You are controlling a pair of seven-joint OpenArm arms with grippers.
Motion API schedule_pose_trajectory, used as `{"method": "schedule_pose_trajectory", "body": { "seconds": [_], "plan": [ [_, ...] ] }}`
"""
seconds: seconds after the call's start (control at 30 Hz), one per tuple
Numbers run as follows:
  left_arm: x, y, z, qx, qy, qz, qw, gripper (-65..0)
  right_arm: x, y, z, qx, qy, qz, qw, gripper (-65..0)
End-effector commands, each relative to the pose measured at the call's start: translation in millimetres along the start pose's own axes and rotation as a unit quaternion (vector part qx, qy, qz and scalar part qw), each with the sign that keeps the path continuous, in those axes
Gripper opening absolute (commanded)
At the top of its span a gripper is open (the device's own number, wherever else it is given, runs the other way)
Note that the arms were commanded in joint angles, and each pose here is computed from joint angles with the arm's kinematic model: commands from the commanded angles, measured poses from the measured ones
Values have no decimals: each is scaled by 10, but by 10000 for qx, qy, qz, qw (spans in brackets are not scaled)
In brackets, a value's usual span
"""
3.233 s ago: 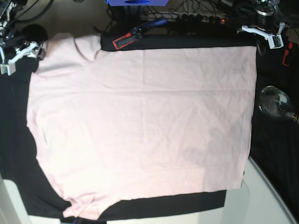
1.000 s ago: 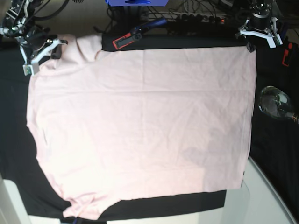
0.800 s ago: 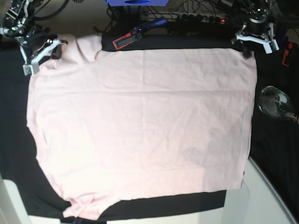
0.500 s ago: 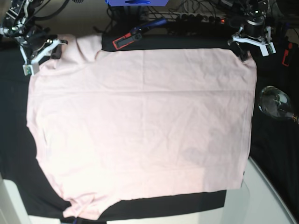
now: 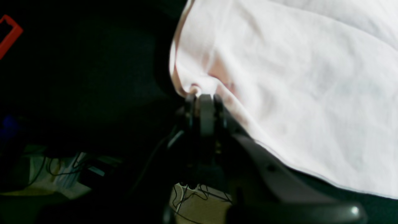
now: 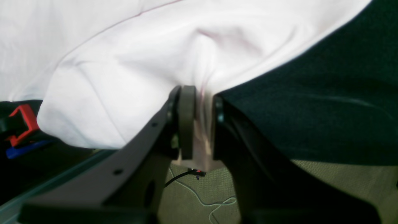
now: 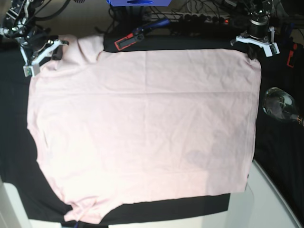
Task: Fold the T-shirt properly
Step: 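Grasp the shirt's shoulder edges with both grippers, then lift the shoulder edges and pull them toward the robot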
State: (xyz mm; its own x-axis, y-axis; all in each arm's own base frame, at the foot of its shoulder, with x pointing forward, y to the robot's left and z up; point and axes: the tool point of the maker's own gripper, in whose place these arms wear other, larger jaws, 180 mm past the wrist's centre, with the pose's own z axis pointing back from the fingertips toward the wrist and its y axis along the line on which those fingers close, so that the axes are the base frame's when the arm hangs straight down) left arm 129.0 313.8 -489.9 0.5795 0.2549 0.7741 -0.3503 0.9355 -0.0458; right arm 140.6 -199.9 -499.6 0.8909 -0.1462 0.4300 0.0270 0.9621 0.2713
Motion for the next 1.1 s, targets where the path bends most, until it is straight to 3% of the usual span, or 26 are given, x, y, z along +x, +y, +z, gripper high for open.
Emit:
{"method": "schedule_pose_trajectory", "body": {
  "seconds": [0.0,0.2,0.47,0.87,1.07],
  "plan": [
    [23,36,69,-3,-17,-81,10000,-650,-199,30,1,32,396,83,9992,-580],
    [362,-85,241,-210,-430,-342,9983,-650,-106,-42,32,-40,235,167,9996,-582],
    [511,-141,295,-279,-619,-414,9968,-650,113,-285,134,-261,-79,363,9990,-582],
    [787,-258,261,-385,-962,-461,9935,-650,822,-445,315,-561,-664,985,9913,-582],
    [878,-206,245,-159,-1075,-468,9930,-650,746,-520,331,-669,-256,954,9929,-554]
  ]
}}
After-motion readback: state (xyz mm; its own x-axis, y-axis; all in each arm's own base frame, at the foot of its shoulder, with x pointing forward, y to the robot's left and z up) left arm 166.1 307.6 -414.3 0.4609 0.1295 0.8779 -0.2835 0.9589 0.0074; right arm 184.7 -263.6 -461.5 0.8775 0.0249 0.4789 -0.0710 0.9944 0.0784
